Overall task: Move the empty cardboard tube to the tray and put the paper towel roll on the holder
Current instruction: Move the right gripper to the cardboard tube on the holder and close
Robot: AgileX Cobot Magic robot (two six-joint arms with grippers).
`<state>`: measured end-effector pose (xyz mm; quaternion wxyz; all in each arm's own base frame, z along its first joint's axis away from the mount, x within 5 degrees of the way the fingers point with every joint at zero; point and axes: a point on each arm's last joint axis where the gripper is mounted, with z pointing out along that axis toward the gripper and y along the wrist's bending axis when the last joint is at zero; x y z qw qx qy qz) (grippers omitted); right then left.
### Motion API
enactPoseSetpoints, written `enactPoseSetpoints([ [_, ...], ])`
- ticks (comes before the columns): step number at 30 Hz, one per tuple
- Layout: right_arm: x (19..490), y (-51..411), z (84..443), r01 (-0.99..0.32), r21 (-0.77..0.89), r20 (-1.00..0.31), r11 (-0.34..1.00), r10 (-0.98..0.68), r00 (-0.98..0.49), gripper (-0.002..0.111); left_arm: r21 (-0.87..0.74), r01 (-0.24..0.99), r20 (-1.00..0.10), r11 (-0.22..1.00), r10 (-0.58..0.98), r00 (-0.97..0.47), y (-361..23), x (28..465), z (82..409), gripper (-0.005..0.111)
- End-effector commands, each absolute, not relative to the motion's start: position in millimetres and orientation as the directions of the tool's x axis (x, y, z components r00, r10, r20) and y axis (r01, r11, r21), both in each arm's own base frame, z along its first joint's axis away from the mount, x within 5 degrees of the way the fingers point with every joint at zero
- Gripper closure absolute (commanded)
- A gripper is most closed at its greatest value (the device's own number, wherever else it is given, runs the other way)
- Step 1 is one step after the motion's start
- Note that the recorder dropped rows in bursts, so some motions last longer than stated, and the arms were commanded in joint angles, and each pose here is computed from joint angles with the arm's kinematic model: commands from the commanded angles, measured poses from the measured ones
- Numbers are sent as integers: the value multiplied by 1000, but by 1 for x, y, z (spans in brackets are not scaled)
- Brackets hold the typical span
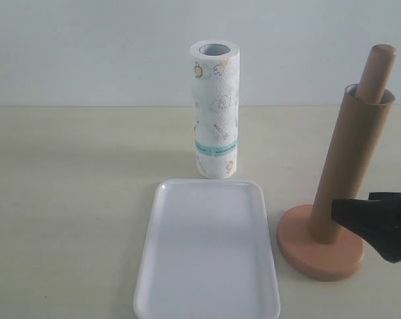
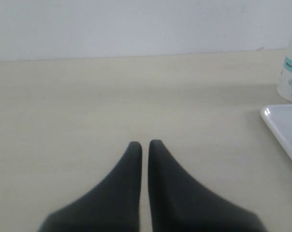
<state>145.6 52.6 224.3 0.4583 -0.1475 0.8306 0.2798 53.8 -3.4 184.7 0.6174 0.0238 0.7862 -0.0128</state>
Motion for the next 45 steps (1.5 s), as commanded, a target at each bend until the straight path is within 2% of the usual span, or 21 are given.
enactPoseSetpoints([
  [1, 149, 51, 226, -506, 300, -871, 809, 16, -491, 45, 7, 51, -975, 999, 18, -222, -3, 54, 185, 103],
  [8, 149, 51, 227, -523, 265, -888, 810, -6, -460, 45, 7, 51, -975, 999, 18, -222, -3, 54, 185, 103],
  [19, 149, 55, 233, -549, 319, -896, 772, 57, -440, 45, 7, 51, -975, 999, 18, -222, -3, 54, 185, 103],
  [22, 151, 53, 235, -557, 256, -921, 790, 24, -389, 45, 7, 51, -975, 999, 18, -222, -3, 54, 185, 103],
  [26, 159, 43, 238, -466, 203, -944, 861, 46, -326, 45, 7, 51, -975, 999, 18, -222, -3, 54, 185, 103],
  [29, 159, 46, 241, -502, 185, -958, 845, 41, -284, 45, 7, 51, -975, 999, 18, -222, -3, 54, 185, 103],
  [33, 170, 46, 227, -491, 228, -933, 841, 45, -356, 45, 7, 51, -975, 999, 18, -222, -3, 54, 185, 103],
  [34, 174, 46, 222, -490, 231, -928, 841, 39, -370, 44, 7, 51, -975, 999, 18, -222, -3, 54, 185, 103],
  [37, 186, 47, 212, -493, 269, -921, 828, 71, -383, 25, 7, 51, -975, 999, 18, -222, -3, 54, 185, 103],
  [38, 187, 47, 211, -498, 266, -924, 825, 71, -376, 23, 7, 51, -975, 999, 18, -222, -3, 54, 185, 103],
  [45, 199, 45, 200, -481, 232, -935, 845, 57, -351, 23, 7, 51, -975, 999, 18, -222, -3, 54, 185, 103],
])
